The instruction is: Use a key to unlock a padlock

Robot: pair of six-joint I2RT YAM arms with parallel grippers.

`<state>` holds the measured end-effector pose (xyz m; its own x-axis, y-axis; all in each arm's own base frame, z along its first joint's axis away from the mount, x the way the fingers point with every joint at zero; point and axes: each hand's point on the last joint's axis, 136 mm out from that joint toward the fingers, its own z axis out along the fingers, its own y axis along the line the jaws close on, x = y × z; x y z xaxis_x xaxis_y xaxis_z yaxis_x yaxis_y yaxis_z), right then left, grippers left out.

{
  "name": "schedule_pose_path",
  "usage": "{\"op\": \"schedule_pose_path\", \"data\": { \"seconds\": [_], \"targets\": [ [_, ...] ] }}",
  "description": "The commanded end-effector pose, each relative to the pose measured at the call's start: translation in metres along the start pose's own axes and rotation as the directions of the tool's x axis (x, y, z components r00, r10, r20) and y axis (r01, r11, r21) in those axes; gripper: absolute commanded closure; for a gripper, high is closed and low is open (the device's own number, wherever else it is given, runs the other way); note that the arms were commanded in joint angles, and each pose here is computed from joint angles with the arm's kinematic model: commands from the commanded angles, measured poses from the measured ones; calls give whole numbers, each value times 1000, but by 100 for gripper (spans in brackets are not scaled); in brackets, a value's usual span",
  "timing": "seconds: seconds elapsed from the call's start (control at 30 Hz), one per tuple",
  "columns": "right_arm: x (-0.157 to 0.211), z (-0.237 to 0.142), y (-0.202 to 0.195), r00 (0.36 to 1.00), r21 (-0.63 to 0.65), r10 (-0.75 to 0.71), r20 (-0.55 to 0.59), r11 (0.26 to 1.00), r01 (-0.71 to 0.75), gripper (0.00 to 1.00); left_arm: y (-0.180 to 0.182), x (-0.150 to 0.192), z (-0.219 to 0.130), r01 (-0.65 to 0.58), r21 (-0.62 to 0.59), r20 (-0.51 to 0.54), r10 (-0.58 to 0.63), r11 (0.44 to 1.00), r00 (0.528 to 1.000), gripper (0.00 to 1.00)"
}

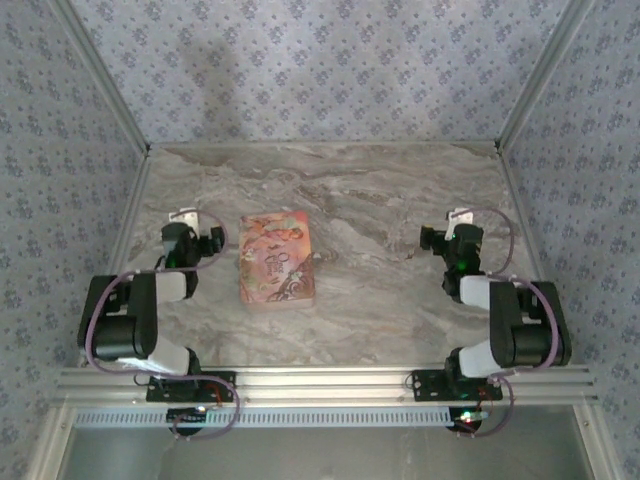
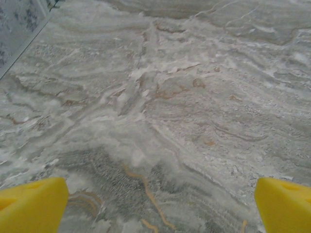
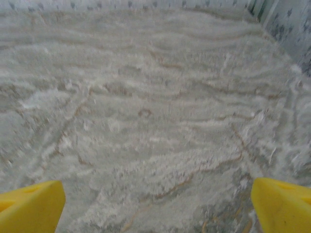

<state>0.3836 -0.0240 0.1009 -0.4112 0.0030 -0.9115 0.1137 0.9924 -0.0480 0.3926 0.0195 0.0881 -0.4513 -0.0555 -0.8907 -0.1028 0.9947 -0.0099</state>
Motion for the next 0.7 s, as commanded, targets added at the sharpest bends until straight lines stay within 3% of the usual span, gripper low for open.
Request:
{"op": "schedule_pose_path", "data": {
  "seconds": [0.0,0.13,0.2,0.3,0.33,0.4,0.53,0.67],
  "targets": [
    [-36,-14,1,1000,-3,11,29,1000,-11,0,1,-26,-11,59,-5,-31,-59,998,998,2],
    [-65,-37,11,987,-86,140,83,987,-133,0,-25,-40,-35,114,171,-14,-113,979,993,2],
    [-74,-48,12,963,-123,262,63,960,-253,0,-19,-48,-46,259,144,-29,-258,955,966,2],
    [-64,-64,-7,851,-14,523,-53,852,-524,0,-15,-57,-53,438,135,-87,-429,889,899,2],
    [-66,-66,-2,821,-72,565,-81,818,-571,0,-17,-58,-54,478,147,-115,-465,866,878,2],
    [-75,-71,7,799,-202,593,-98,774,-600,3,-29,-59,-58,516,193,-172,-489,835,855,4],
    [-73,-90,27,763,-265,618,-188,716,-646,1,-50,-40,-80,608,203,-316,-537,767,782,10],
    [-54,-113,58,787,-307,521,-331,729,-612,5,-78,-10,-118,631,224,-381,-529,742,758,12]
  ]
}}
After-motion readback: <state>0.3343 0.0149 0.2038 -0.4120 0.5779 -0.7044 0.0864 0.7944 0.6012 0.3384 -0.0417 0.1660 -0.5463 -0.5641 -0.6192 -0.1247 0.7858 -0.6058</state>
